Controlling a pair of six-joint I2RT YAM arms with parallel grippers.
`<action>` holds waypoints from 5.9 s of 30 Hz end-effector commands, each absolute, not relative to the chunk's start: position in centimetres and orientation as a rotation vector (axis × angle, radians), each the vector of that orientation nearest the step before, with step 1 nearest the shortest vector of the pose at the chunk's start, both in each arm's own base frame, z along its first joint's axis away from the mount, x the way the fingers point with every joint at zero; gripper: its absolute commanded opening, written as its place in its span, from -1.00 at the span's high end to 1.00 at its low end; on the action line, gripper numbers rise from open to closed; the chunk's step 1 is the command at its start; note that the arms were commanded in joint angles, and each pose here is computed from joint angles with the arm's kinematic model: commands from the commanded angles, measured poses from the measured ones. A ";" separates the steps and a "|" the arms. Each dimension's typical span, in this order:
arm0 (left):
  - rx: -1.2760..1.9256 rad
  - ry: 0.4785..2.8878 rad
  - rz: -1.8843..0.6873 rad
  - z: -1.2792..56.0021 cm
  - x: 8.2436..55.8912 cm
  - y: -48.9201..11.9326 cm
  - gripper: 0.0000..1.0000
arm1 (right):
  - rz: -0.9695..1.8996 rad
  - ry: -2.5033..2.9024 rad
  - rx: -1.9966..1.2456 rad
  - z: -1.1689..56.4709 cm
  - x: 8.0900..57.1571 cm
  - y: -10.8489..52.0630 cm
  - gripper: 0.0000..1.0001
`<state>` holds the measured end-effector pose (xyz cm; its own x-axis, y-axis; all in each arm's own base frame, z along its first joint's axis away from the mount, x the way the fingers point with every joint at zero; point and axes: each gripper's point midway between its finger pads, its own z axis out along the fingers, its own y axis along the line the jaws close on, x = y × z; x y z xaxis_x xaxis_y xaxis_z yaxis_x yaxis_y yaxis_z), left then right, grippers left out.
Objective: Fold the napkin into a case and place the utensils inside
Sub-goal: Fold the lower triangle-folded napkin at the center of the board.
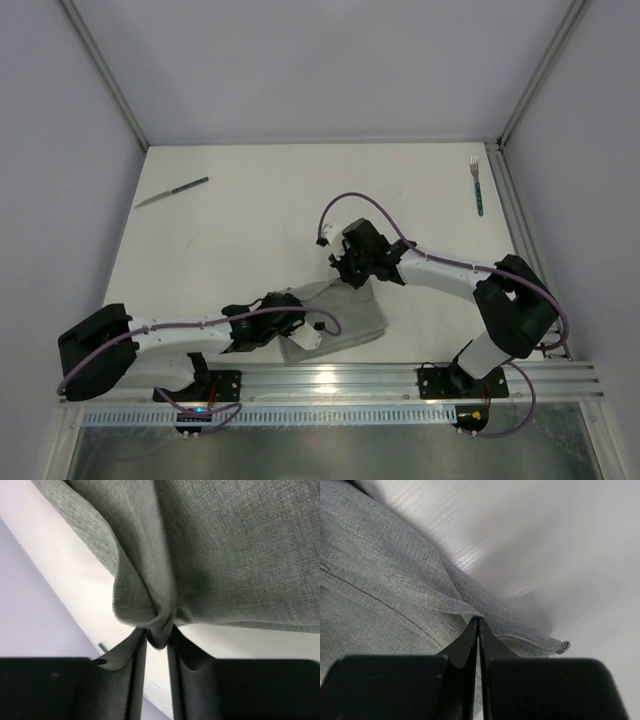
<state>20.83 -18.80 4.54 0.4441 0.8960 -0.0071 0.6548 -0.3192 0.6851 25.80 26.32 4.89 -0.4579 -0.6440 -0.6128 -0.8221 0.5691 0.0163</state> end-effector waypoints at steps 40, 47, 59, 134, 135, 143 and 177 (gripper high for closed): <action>1.406 2.261 -0.324 6.3 18.3 -24.8 0.06 | 0.611 2.215 -0.751 5.7 24.7 27.4 0.94; 1.490 2.226 -0.158 4.4 19.3 -22.7 0.68 | 0.613 2.213 -0.748 5.8 24.5 27.3 0.94; 1.652 2.230 -0.129 4.1 16.3 -19.0 1.00 | 0.620 2.212 -0.752 6.6 23.8 26.7 0.83; 1.772 2.037 -0.100 4.2 16.9 -19.0 1.00 | 0.918 2.627 0.056 5.0 22.8 22.8 -0.06; 1.771 2.036 -0.100 4.2 16.9 -19.1 1.00 | 0.922 2.630 0.055 4.9 22.8 22.9 -0.02; 1.771 2.032 -0.085 4.2 17.1 -19.1 1.00 | 0.949 2.623 0.060 4.6 23.4 23.5 0.24; 1.886 1.954 -0.332 5.1 13.2 -23.6 1.00 | 0.764 2.620 -0.069 3.3 29.2 22.3 0.81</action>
